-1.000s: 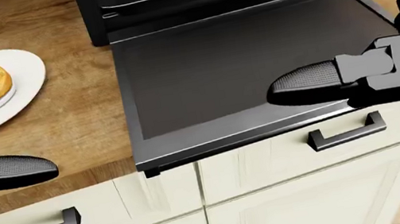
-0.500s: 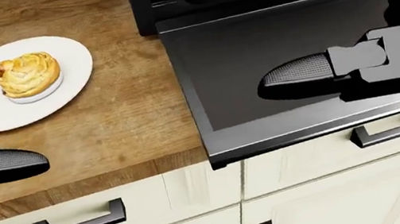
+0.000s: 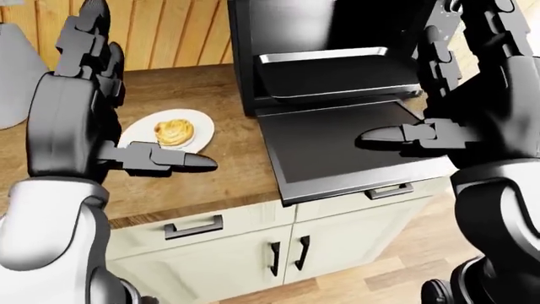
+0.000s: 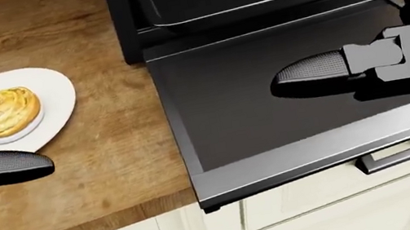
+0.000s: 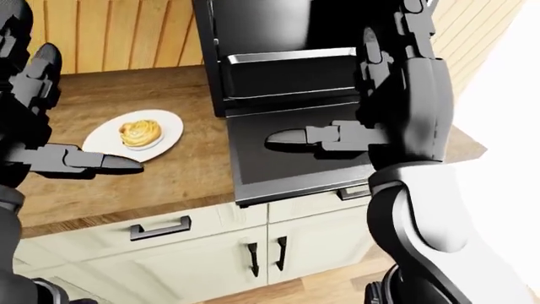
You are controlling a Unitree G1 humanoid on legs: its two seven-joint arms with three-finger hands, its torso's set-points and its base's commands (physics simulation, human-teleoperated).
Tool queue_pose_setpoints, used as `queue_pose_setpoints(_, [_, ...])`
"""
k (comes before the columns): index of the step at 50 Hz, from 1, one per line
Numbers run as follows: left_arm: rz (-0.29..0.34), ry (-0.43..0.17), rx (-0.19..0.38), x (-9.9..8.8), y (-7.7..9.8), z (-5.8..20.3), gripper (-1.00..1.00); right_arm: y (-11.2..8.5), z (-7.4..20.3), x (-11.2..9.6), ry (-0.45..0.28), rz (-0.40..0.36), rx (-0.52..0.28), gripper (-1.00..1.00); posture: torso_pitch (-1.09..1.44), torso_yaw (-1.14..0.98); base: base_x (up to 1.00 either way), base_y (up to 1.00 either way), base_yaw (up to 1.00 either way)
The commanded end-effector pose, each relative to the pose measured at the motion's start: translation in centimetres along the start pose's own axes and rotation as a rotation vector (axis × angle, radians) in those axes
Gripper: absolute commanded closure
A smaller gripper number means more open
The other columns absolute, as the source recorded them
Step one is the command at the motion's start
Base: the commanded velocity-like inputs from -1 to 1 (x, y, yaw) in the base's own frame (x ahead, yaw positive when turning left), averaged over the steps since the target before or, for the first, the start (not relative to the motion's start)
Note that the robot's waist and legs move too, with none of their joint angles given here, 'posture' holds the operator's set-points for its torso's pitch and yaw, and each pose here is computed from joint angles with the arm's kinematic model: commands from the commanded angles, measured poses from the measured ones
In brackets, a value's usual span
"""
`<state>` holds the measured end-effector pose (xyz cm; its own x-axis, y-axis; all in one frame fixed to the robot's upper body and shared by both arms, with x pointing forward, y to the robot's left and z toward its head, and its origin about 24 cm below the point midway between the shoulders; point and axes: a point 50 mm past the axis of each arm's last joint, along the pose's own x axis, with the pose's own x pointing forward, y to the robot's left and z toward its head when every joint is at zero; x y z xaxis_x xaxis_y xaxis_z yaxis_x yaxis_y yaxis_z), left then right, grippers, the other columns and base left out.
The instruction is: Place the scone on the tray of the toaster oven.
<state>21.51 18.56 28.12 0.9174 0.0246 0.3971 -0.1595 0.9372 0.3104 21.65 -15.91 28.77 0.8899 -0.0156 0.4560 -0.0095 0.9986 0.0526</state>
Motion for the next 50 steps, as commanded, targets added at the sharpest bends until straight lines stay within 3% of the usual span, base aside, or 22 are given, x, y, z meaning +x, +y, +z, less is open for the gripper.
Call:
queue_pose_setpoints(1, [0.029,-0.052,0.017,0.06,0.51,0.88,-1.0,0.08,0.96,0.07,-0.059,0.001,0.006,-1.0,0.0,0.0,0.25,0.0,0.0])
queue_pose_setpoints(50, [0.037,-0.055,0.027,0.01,0.82,1.05,-1.0,-0.12,1.66,-0.07,-0.084,-0.003,0.008,-1.0,0.0,0.0,0.1,0.0,0.0])
